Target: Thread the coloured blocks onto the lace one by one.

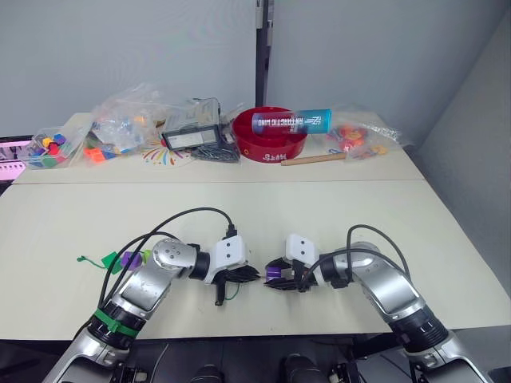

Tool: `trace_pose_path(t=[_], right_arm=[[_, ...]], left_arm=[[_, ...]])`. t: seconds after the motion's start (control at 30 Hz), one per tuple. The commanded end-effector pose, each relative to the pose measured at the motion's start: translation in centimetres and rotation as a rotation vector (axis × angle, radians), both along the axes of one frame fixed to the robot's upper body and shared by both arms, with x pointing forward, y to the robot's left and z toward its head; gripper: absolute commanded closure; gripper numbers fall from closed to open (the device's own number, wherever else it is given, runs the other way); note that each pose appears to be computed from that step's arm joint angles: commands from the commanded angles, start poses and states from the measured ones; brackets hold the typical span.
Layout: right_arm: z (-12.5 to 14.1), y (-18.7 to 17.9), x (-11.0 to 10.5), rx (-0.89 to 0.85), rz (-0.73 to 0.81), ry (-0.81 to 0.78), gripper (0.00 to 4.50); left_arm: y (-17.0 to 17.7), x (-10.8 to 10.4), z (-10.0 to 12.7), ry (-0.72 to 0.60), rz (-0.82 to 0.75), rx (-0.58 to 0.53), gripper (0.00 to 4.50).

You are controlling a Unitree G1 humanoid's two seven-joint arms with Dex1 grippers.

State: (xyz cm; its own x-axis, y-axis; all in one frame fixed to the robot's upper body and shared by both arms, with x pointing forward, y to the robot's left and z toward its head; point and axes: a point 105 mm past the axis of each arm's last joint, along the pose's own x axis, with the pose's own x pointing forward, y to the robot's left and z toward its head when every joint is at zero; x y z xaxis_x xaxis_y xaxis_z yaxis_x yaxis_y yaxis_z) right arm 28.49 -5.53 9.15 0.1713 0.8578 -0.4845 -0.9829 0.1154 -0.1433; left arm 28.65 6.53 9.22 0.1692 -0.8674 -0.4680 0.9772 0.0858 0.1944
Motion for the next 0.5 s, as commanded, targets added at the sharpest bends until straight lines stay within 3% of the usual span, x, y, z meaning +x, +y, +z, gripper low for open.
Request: trace_pose_path(t=[0.03, 0.4, 0.43, 0.5], right_arm=[[-0.6, 1.4, -0.8, 0.007, 0.031, 0.023, 3.03], [-0.7, 1.3, -0.7, 0.011, 0.013, 0.030, 3.03], [-0.7, 1.2, -0.7, 0.012, 0.010, 0.032, 3.03], [-0.8, 1.1, -0.7, 0.017, -0.002, 0.037, 3.03]], left_arm=[[-2.4, -0.5, 1.9, -0.027, -0.066, -0.081, 4.50], [-1.4, 0.4, 2.1, -0.013, -0.001, -0.097, 4.50], [-0.8, 0.4, 2.5, 0.005, 0.004, -0.111, 3.94], [0.5, 0.5, 3.2, -0.001, 0.028, -0.110, 3.48]])
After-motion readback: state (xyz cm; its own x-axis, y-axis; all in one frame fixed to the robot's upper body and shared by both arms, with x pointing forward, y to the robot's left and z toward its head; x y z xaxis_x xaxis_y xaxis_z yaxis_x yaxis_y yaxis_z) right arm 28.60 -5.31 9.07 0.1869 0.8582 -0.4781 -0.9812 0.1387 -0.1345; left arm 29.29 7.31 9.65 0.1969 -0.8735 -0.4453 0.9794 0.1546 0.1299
